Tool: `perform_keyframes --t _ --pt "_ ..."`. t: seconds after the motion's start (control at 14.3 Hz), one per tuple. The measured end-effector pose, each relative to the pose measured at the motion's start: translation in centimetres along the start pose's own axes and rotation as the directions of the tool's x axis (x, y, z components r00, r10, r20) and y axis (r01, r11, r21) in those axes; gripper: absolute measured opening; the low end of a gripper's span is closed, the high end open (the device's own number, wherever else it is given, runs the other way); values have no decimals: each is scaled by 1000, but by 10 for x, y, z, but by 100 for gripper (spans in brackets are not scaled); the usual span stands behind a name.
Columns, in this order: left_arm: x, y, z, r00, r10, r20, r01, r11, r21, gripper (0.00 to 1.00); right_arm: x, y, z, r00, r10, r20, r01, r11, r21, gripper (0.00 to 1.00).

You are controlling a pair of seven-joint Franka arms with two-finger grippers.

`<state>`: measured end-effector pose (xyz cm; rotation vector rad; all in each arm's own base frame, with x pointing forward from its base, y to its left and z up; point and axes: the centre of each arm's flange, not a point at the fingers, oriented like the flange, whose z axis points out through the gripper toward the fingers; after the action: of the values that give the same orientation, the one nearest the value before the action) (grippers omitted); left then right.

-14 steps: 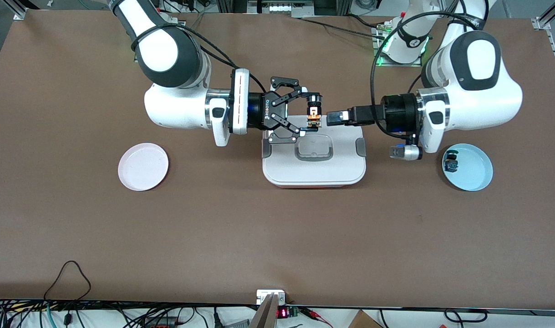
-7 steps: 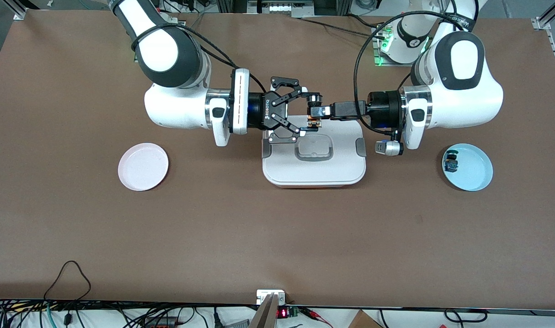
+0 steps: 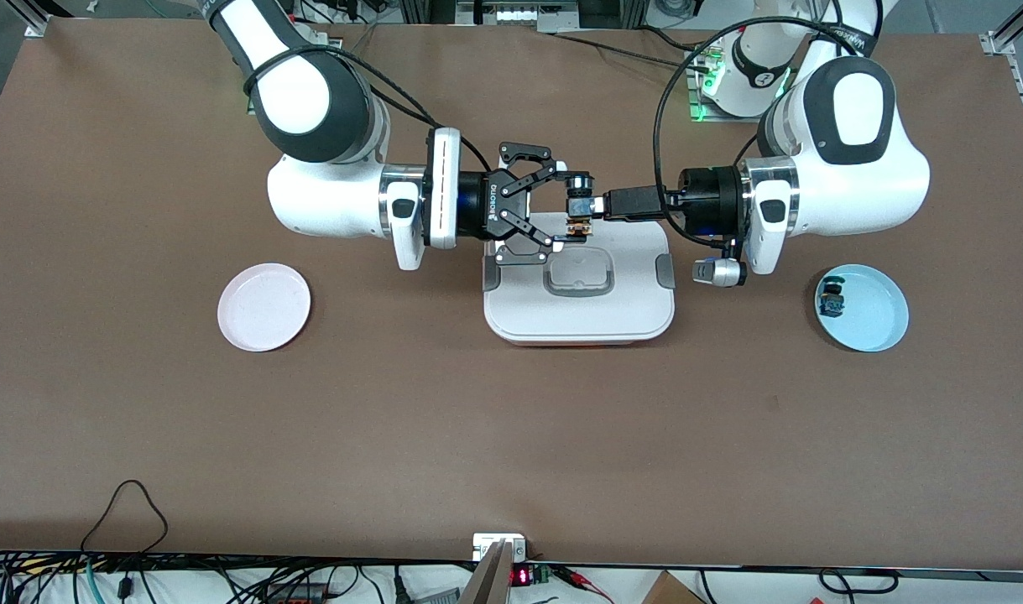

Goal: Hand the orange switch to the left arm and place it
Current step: 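Hold the switch with the right gripper while the left gripper grasps it, then open the right gripper and withdraw while the left gripper pulls the switch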

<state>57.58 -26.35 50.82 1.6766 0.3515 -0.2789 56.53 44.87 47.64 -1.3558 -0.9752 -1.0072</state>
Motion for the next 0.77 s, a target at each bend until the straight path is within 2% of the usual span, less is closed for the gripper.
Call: perform_keyframes --t 0.07,0.21,0.28,0.77 --pt "0 0 0 1000 0 0 0 1000 0 42 1 -1 1 1000 11 -15 -11 1000 -1 77" --pt "-1 -1 1 1000 -1 2 1 1000 1 42 4 -2 1 998 35 -55 -36 999 -6 96" --pt "-1 -1 2 1000 -1 3 1 1000 2 42 5 -2 2 997 40 -64 -41 999 -7 100" --pt "0 0 -1 1000 1 8 -1 1000 3 42 -1 0 -1 997 51 -58 -52 999 -14 100"
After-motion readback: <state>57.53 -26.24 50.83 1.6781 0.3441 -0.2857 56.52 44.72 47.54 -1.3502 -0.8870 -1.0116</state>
